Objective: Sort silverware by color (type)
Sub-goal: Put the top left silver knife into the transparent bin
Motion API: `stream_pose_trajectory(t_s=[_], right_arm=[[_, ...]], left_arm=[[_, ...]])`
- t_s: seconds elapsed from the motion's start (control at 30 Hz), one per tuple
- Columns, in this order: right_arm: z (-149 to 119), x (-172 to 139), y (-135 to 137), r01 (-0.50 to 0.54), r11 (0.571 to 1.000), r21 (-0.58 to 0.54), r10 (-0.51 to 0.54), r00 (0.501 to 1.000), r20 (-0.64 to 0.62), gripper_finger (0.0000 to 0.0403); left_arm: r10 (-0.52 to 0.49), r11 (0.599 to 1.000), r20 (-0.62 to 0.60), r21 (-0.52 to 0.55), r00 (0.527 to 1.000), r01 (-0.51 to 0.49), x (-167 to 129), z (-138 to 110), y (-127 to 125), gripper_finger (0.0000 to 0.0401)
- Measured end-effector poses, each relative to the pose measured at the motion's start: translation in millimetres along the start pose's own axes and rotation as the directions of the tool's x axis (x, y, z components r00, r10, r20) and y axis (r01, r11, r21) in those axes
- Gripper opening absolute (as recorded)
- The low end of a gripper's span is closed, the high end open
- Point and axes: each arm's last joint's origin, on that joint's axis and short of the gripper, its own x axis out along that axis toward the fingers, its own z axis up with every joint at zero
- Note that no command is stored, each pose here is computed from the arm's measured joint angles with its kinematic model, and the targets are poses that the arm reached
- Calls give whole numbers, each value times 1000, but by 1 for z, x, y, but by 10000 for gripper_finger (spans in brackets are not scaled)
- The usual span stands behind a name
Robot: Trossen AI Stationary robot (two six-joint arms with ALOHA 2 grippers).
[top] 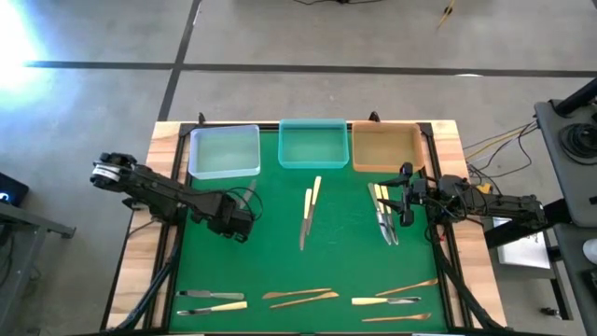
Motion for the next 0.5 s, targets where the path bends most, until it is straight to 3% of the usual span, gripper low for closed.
stream_pose_trajectory(t_s=[0.27,0.5], right_arm=[[0,0,0,0,1000,0,0,1000,1,231],[0,0,0,0,1000,0,0,1000,0,231]], left_arm=[[-101,993,74,73,992,95,-29,4,-19,52],[-101,995,231,29,968,97,-48,17,-24,52]])
